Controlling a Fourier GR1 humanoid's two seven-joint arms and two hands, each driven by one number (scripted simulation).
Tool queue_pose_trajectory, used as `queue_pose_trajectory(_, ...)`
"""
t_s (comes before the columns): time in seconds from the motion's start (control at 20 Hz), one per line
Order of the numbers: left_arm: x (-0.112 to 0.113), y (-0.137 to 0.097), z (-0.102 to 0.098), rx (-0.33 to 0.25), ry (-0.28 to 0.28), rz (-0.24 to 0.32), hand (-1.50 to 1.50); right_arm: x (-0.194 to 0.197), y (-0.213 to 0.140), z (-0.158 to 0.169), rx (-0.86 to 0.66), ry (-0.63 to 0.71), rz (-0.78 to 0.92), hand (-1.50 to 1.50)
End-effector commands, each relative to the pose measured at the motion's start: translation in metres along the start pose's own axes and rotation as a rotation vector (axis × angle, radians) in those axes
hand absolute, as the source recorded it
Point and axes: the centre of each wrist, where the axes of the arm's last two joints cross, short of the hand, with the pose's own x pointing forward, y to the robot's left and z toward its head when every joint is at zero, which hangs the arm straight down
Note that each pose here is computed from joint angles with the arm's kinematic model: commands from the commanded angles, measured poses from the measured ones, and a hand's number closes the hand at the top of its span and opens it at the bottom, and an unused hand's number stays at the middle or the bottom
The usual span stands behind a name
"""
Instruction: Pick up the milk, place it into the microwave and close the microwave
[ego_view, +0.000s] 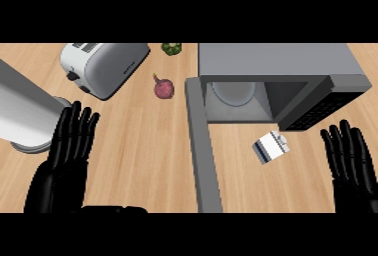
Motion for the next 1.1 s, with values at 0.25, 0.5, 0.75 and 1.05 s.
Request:
queue_pose_trajectory(0.25, -0.019, -0.042, 0.028, -0.004, 0.018, 0.011, -1.5, -0.033, 0.007, 0.054, -0.008, 0.064, 0.026, -1.5)
queue_pose_trajectory(0.5, -0.03, -0.073, 0.043, 0.02, -0.002, 0.01, -1.5, -0.061, 0.002, 0.07, -0.034, 0.095, 0.023, -1.5)
queue_pose_trajectory(0.75, -0.029, -0.069, 0.049, 0.023, 0.002, 0.006, -1.5, -0.102, 0.006, 0.051, -0.058, 0.086, 0.079, -1.5)
queue_pose_trajectory(1.05, -0.023, -0.079, 0.066, -0.011, 0.032, 0.051, -1.5, -0.121, -0.017, 0.031, -0.091, 0.109, 0.075, -1.5)
